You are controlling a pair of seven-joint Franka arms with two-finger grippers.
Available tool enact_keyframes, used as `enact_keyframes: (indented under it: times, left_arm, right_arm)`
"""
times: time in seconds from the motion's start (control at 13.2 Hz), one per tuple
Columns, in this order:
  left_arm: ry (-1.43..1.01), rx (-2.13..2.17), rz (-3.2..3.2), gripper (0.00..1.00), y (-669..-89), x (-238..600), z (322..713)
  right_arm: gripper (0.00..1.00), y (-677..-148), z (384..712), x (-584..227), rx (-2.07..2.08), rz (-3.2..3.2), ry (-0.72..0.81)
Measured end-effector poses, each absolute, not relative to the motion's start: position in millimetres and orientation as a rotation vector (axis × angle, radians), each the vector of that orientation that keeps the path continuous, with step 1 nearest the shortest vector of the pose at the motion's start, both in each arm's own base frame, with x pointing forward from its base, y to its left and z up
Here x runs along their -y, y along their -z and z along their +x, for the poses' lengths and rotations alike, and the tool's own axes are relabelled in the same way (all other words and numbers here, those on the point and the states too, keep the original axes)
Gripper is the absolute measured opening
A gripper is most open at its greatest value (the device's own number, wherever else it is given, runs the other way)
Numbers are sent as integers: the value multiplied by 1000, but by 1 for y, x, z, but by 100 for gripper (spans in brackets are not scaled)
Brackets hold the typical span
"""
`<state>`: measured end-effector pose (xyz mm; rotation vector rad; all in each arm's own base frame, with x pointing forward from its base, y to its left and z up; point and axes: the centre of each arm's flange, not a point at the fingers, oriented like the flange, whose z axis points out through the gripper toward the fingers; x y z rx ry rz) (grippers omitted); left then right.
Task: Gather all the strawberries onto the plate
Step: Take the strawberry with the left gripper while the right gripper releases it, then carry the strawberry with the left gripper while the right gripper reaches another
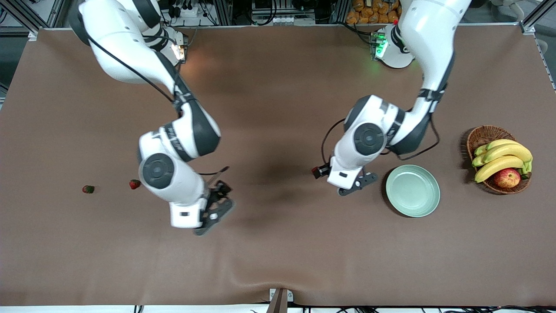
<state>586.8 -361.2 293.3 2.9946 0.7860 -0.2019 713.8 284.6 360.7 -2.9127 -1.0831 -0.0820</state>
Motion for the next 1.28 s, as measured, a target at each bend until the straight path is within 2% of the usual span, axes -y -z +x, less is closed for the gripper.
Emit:
enact_keyframes:
  times: [0.38,0.68,0.83,0.91,1.06,1.13,1.21,1.28]
  left_arm:
    - [144,-1316,2877,100,-236,385,570]
    - [119,-1518,2768,99,-210,384,565]
    - [117,-1594,2724,90,-206,384,565]
    - [116,-1619,2708,90,-205,384,565]
    - [116,-1660,2682,79,-201,384,565]
    - [118,-1670,2677,79,-198,384,565]
    - [119,-1680,2673,72,-196,384,564]
    - [121,-1683,2672,60,-194,384,564]
  right_arm:
    - [100,-352,698,-190,652,-3134,-90]
    - [100,-330,683,-97,370,-3215,-225]
    - [100,-311,678,-41,235,-3217,-286]
    - [100,-301,674,-17,165,-3214,-318]
    - [100,-284,663,10,12,-3206,-374]
    - [100,-277,658,17,-56,-3195,-392]
    - [100,-273,653,24,-110,-3178,-400]
    - [100,-268,646,30,-149,-3154,-401]
